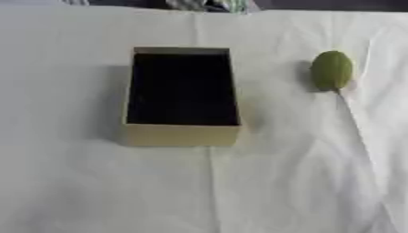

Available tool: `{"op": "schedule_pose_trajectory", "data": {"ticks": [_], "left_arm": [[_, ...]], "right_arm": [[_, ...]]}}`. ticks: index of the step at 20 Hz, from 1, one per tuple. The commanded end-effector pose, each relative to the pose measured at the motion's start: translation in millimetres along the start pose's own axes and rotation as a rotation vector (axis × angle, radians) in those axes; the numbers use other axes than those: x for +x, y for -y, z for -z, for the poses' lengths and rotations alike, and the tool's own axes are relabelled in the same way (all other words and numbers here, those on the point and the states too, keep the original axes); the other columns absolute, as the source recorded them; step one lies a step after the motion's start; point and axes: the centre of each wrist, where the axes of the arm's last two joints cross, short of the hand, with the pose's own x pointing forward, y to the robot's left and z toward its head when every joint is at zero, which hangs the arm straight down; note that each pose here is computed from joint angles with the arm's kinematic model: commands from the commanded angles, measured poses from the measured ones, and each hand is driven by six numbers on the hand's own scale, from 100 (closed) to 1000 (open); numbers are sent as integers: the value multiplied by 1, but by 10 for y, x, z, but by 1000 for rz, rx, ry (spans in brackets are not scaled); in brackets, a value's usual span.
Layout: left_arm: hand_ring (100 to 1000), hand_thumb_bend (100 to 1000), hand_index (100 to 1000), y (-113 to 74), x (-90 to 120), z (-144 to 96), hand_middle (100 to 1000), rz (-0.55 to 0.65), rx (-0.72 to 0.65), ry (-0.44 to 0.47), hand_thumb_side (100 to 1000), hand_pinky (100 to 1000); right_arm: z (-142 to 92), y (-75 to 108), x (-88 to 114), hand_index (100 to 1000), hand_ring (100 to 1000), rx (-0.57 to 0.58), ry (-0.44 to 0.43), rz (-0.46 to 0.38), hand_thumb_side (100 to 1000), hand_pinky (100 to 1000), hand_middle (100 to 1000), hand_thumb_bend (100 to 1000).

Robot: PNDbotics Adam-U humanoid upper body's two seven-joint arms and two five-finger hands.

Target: Pick up objects on the table and place them in the box.

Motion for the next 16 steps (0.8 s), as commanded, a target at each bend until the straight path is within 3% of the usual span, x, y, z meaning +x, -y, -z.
{"op": "schedule_pose_trajectory", "data": {"ticks": [1, 10, 16], "left_arm": [[655, 443, 751, -68, 44, 88, 623, 30, -8, 35, 436, 623], [655, 442, 750, -83, 41, 79, 623, 40, -11, 33, 438, 624], [655, 437, 750, -73, 42, 77, 623, 34, -11, 34, 440, 623]], "right_arm": [[65, 191, 17, 856, 913, 83, 51, -118, 358, 850, 858, 100], [161, 304, 31, 868, 918, 265, 94, -230, 352, 845, 886, 100], [305, 344, 31, 871, 916, 364, 168, -283, 213, 838, 892, 100]]}}
